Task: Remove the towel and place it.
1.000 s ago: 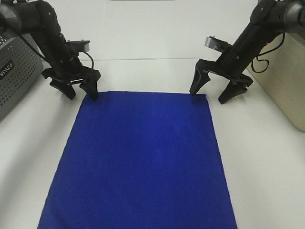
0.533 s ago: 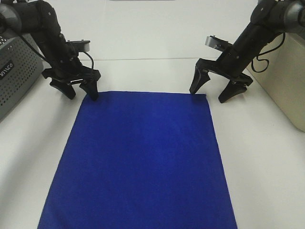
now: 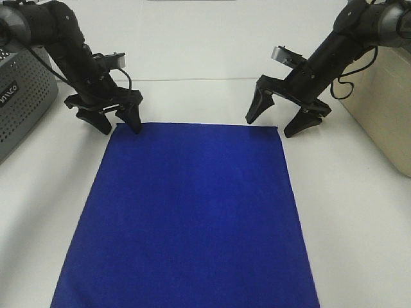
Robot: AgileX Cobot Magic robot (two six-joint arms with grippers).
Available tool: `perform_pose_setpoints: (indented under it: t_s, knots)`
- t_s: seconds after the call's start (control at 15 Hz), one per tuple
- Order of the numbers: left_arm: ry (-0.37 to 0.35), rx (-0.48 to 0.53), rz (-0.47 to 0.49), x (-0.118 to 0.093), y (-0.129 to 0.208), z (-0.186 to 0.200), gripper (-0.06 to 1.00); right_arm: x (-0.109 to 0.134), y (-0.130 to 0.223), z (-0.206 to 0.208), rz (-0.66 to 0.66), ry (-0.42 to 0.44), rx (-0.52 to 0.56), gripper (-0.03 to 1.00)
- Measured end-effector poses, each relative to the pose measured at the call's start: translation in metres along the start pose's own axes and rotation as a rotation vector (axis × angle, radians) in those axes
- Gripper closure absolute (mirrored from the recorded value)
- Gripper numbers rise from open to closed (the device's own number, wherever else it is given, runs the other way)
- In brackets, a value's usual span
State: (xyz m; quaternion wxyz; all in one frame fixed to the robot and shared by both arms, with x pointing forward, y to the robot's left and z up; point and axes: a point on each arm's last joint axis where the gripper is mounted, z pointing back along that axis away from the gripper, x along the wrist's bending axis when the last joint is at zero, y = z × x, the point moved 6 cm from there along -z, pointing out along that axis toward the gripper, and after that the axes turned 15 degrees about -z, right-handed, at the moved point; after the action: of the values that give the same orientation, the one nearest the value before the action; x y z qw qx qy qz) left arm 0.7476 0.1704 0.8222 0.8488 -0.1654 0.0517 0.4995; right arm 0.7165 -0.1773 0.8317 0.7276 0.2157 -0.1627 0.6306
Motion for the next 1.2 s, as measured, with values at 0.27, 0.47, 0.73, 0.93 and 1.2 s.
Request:
perform_pose_setpoints:
  t_s: [0.27,0.47,0.73,0.93,1.2]
  knots:
    - [0.027,0.001,-0.023,-0.02,-0.005,-0.006,0.23,0.025,0.006,-0.017,0.049,-0.002,-0.001,0.01]
    - [0.042,0.001,-0.031,-0.029,-0.007,-0.009,0.23,0.029,0.009,-0.023,0.066,0.01,0.003,0.02]
    - [0.046,0.006,-0.027,-0.028,-0.005,-0.013,0.49,0.022,0.007,-0.024,0.064,0.061,-0.009,0.22]
    - [0.046,0.007,-0.031,-0.028,-0.005,-0.015,0.75,0.016,0.007,-0.027,0.05,0.085,-0.003,0.59]
    - [0.048,0.008,-0.092,-0.027,-0.004,-0.016,0.93,0.013,0.008,-0.03,0.05,0.092,0.006,0.95]
